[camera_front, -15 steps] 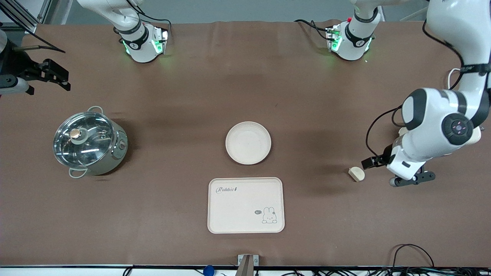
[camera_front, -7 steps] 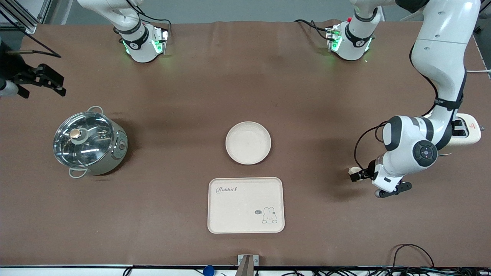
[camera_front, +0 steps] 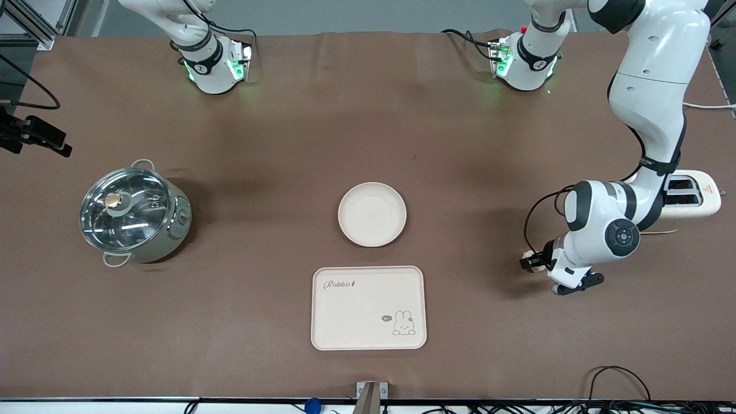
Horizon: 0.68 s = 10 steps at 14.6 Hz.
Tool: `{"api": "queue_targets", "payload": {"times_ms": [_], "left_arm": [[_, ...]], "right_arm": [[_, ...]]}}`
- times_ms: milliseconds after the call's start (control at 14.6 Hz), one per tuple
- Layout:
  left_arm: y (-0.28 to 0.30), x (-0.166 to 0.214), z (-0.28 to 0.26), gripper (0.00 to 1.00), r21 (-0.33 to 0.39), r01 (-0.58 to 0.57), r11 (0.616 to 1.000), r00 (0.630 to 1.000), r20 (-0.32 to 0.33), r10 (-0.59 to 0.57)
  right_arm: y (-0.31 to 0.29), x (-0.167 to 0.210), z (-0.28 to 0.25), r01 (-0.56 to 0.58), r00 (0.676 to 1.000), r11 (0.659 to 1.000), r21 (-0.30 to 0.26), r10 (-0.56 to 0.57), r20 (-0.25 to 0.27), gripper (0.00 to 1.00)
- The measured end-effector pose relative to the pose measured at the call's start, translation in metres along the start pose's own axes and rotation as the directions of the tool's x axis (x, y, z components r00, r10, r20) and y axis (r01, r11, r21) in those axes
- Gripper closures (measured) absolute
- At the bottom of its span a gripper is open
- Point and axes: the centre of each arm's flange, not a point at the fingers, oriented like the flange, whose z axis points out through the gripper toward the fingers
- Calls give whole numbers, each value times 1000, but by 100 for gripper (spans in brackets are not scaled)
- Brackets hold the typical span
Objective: Place bun in plate and plate on tray
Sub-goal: 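Lower the left gripper onto the bun and close on it, then carry the bun over the plate while the right gripper approaches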
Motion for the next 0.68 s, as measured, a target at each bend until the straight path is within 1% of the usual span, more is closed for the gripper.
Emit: {"api": "queue_targets", "payload": {"times_ms": [68,137,205,411,548,685], "left_arm": [[2,-1,0,52,-2,3,1000,1000,0,-3],[7,-2,0,61,-5,16,1000,1000,-1,-16],[17,-4,-2,66,-15,34,999,999,-1,-34],[85,-27,-19,68,-79,100,992,995,3,-100],[146,-55,-38,68,-135,149,980,989,21,-148],[207,-91,-58,68,-183,200,963,980,47,-194]], "right_arm": [[-2,0,0,2,1000,1000,0,-2,-1,0],[-3,0,-1,3,1000,1000,0,-3,-1,0],[-4,0,-1,4,1000,1000,0,-4,-1,0],[-6,-1,0,7,1000,1000,0,-7,5,0],[-7,-1,1,9,1000,1000,0,-9,11,0],[-7,-1,3,9,1000,1000,1,-9,16,0]]}}
